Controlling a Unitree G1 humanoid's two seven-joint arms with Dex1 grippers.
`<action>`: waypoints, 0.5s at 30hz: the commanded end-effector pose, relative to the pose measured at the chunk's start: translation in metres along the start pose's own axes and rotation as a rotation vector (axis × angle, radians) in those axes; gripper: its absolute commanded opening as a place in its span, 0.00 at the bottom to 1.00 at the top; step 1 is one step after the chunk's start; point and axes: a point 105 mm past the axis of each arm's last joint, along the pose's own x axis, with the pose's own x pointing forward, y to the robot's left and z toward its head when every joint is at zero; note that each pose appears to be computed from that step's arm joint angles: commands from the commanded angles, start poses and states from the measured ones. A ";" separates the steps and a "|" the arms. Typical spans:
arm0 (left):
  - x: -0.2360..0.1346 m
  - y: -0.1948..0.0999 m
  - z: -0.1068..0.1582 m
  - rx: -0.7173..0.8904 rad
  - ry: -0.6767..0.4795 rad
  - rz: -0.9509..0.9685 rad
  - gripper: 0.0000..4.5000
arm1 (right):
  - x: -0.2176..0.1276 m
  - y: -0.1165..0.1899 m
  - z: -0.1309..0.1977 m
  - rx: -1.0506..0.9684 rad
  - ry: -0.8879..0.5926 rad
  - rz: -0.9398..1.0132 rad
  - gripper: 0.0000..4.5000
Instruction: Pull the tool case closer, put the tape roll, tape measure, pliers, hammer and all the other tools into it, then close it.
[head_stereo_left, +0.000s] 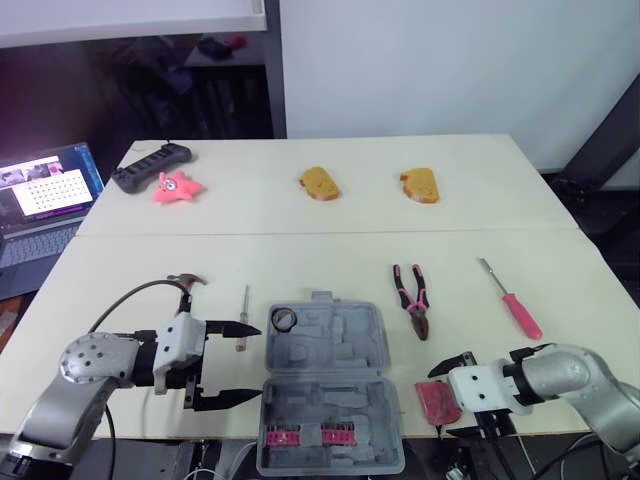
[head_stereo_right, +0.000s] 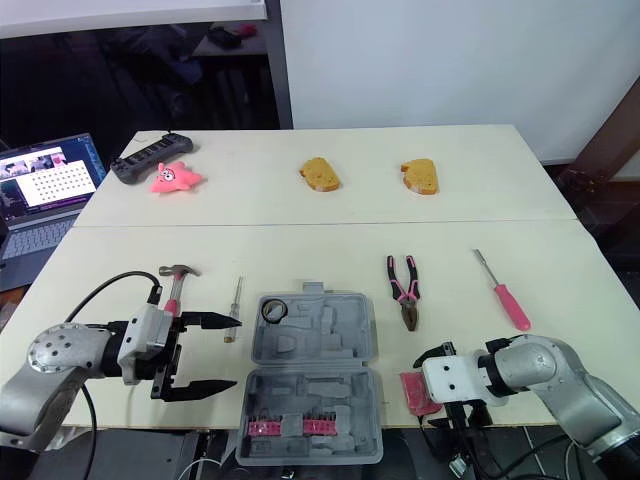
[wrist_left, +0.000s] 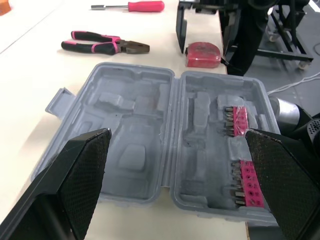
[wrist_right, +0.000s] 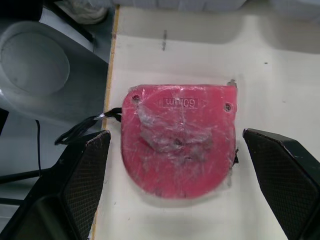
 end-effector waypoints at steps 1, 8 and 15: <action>-0.005 0.002 0.008 0.040 -0.009 0.014 1.00 | 0.002 0.000 0.002 -0.023 -0.042 -0.005 1.00; -0.005 0.006 0.011 0.045 -0.006 0.016 1.00 | 0.004 0.000 0.002 0.002 -0.086 -0.019 0.72; 0.000 0.010 0.013 0.045 -0.008 0.017 1.00 | -0.004 -0.009 0.009 -0.017 -0.110 -0.061 0.63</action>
